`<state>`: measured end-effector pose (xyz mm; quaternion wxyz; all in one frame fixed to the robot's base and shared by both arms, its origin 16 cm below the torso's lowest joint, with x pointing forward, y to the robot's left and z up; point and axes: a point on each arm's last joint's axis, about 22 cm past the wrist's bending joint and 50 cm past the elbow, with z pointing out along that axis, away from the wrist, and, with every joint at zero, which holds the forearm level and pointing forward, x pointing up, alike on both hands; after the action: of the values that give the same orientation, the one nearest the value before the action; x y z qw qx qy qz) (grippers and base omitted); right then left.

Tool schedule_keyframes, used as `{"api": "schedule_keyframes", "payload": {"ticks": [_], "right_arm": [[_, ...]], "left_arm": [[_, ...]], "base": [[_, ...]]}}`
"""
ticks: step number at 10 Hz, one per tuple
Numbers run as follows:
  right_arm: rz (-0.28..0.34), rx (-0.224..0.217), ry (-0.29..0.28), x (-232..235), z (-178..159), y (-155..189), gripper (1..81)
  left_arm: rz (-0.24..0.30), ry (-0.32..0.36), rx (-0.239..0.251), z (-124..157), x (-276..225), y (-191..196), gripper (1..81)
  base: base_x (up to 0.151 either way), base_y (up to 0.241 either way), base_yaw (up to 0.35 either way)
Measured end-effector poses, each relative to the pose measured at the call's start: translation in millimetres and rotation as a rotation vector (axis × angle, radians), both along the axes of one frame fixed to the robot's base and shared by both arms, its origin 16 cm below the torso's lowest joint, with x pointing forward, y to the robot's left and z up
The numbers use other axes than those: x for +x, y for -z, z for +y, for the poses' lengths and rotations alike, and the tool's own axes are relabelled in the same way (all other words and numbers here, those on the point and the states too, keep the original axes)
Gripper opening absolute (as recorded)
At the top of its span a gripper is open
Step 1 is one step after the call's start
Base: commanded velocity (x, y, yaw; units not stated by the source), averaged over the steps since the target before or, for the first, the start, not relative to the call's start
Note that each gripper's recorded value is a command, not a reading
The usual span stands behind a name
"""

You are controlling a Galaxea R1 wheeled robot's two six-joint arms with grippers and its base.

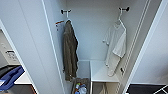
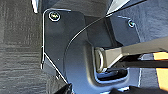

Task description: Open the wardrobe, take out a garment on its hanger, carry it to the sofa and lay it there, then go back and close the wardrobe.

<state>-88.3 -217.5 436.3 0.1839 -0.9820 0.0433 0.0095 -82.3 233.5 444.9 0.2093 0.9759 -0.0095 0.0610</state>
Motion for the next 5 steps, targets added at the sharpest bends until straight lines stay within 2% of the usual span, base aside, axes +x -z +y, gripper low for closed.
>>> {"api": "schedule_keyframes", "payload": {"ticks": [1,3,5], "right_arm": [[0.010,0.008,-0.017,-12,12,0,81.1],[0.006,0.010,-0.039,-17,14,0,81.1],[-0.024,0.004,-0.100,1,8,2,81.1]], "left_arm": [[0.016,0.002,0.001,-1,-11,-1,81.1],[0.013,0.003,0.002,-1,-10,0,81.1],[0.001,0.002,0.000,-1,0,0,81.1]], "base": [[-0.089,0.000,0.000],[0.000,0.000,0.000],[0.000,0.000,0.000]]}}
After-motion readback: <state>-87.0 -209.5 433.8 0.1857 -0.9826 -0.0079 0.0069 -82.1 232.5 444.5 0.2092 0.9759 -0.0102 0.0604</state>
